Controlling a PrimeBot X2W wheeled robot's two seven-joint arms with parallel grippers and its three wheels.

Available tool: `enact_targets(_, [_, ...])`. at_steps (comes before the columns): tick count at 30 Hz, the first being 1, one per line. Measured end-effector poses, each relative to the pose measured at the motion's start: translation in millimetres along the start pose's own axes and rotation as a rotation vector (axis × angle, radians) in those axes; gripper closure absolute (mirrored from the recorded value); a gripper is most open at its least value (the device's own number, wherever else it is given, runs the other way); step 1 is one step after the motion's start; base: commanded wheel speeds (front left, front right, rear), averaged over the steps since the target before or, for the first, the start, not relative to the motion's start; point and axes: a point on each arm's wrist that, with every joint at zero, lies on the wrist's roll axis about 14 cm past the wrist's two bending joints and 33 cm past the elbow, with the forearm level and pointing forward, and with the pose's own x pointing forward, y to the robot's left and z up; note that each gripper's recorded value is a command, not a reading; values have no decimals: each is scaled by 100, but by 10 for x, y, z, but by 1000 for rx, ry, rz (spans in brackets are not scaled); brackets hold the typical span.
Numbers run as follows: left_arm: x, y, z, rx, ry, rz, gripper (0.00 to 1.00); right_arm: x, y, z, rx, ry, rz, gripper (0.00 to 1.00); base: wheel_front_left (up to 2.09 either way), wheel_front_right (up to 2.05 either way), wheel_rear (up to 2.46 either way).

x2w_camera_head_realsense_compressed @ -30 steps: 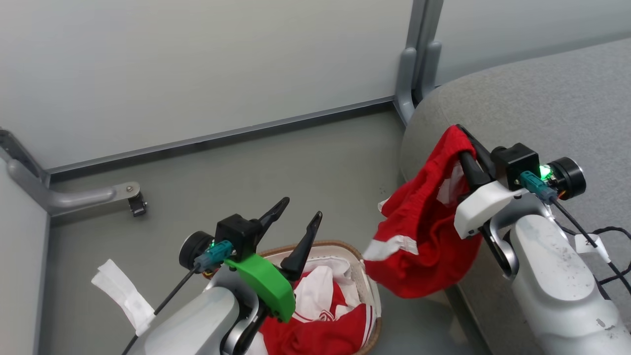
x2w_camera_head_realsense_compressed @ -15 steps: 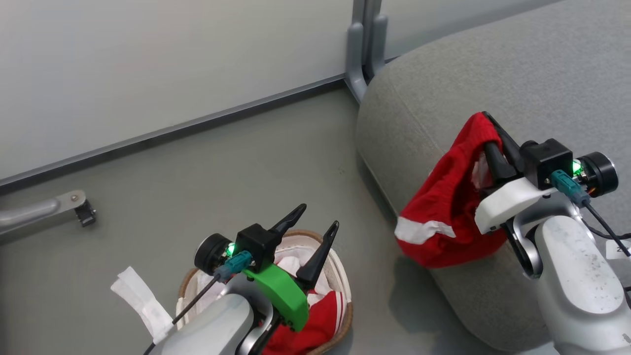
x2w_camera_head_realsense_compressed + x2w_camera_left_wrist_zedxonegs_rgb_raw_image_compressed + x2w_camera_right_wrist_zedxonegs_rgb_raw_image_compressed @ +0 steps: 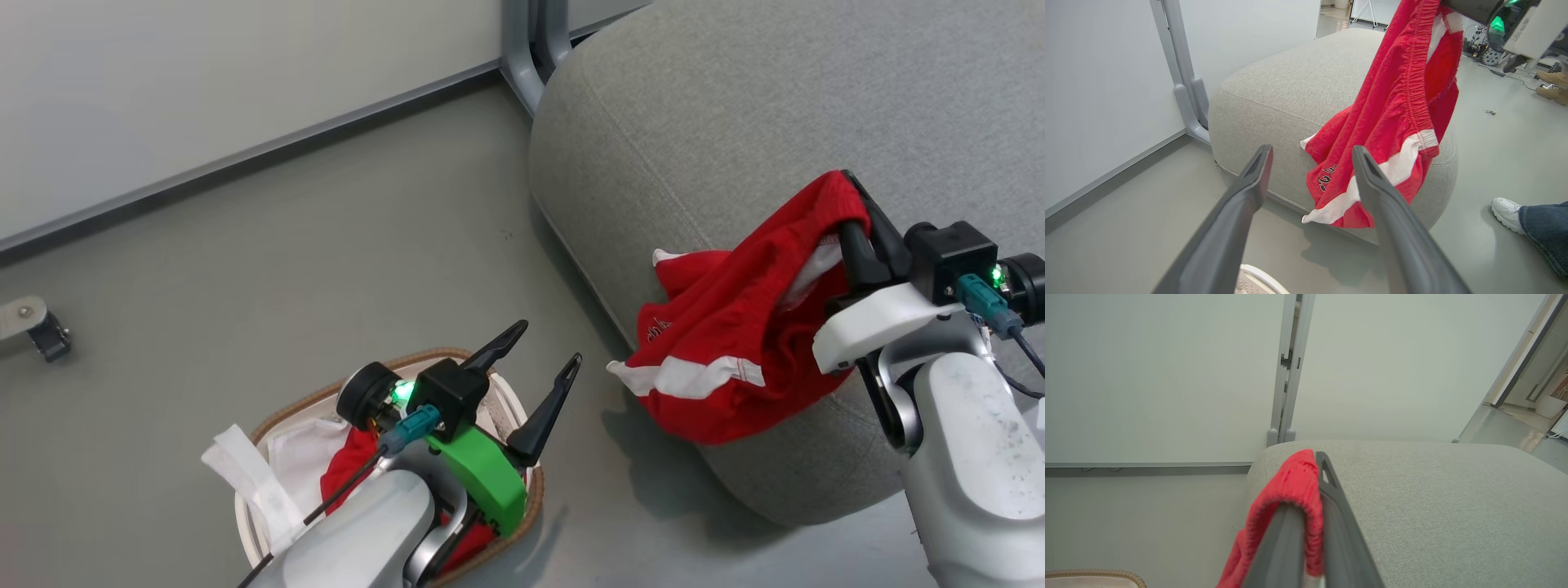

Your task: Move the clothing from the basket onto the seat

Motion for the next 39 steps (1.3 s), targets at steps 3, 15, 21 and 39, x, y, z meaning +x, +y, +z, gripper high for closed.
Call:
enact_targets(3, [42, 25, -26, 2, -2, -15, 0, 128, -31, 9, -5, 0, -7, 100, 0, 0, 0])
enact_targets(15, [144, 266, -13, 11, -46, -33, 0, 1331, -346, 996, -216, -119, 1, 100, 0, 0, 0])
enact_targets(21, [159, 463, -32, 22, -59, -18, 0, 1808, -915, 1680, -258, -195, -132, 100, 0, 0, 0])
enact_targets(39, [-31, 1053, -772, -69, 46, 78, 0, 2179, -679, -1448, -186, 398, -122, 100, 0, 0, 0])
